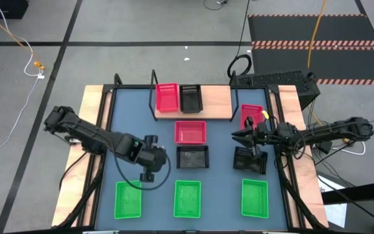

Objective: Stack baskets on shelf by color
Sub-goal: Put the left green basket on the shelf

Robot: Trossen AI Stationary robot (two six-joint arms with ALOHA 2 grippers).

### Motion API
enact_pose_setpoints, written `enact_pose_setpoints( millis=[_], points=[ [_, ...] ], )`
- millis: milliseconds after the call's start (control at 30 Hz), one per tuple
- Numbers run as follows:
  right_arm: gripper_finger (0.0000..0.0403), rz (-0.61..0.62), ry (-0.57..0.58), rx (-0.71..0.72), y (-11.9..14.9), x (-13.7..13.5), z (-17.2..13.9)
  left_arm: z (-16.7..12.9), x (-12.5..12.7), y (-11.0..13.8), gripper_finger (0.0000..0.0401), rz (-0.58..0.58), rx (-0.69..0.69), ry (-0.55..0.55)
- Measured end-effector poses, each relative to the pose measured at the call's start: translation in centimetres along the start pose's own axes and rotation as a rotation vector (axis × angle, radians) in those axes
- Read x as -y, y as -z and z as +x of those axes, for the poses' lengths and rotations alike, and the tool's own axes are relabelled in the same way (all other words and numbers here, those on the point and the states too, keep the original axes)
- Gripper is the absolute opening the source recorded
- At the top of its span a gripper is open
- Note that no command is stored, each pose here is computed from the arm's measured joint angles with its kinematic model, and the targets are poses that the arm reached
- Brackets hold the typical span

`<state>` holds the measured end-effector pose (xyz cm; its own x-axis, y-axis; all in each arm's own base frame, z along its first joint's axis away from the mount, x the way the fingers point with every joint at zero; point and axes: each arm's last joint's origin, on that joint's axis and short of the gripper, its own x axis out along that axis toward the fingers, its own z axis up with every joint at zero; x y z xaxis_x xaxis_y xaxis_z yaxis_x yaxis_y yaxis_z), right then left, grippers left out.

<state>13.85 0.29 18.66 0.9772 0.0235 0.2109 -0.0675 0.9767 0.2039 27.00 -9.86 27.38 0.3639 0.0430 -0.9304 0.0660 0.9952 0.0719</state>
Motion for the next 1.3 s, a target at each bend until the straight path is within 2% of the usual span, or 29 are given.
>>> enact_pose_setpoints(
  millis=[200,333,600,733,833,900,1033,1100,1200,1300],
  points=[
    [0.0071,-0.014,0.008,0.049,-0.4,-0.1,0.0,1.5,0.3,1.7,0.017,-0.153,-0.115,0.064],
    [0.0071,-0.038,0.03,0.049,-0.4,0.0,0.0,1.9,0.2,1.9,0.017,-0.143,-0.113,0.029],
    [0.0071,-0.127,0.211,0.088,-0.7,0.5,-0.1,1.7,1.7,2.1,0.017,-0.17,-0.089,0.052],
    [0.0071,-0.125,0.291,0.103,-0.7,0.7,-0.1,1.1,3.2,2.7,0.017,-0.285,-0.177,0.177],
    [0.0071,-0.109,0.303,0.107,-0.7,0.8,-0.2,0.6,5.4,2.8,0.017,-0.453,-0.18,0.263],
    [0.0071,-0.127,0.303,0.117,-0.9,0.7,-0.2,0.1,7.5,3.1,0.017,-0.528,-0.106,0.282],
    [0.0071,-0.181,0.305,0.116,-0.9,0.7,-0.2,-1.0,12.3,3.9,0.017,-0.683,0.021,0.386],
    [0.0071,-0.194,0.308,0.092,-0.7,0.8,-0.2,-1.3,14.7,4.7,0.017,-0.711,0.045,0.446],
    [0.0071,-0.221,0.314,0.044,-0.3,0.8,-0.1,-1.3,17.7,6.3,0.0166,-0.681,0.014,0.522],
    [0.0071,-0.245,0.316,0.027,-0.2,0.9,-0.1,-0.4,19.2,8.1,0.0143,-0.692,-0.074,0.473]
  ],
)
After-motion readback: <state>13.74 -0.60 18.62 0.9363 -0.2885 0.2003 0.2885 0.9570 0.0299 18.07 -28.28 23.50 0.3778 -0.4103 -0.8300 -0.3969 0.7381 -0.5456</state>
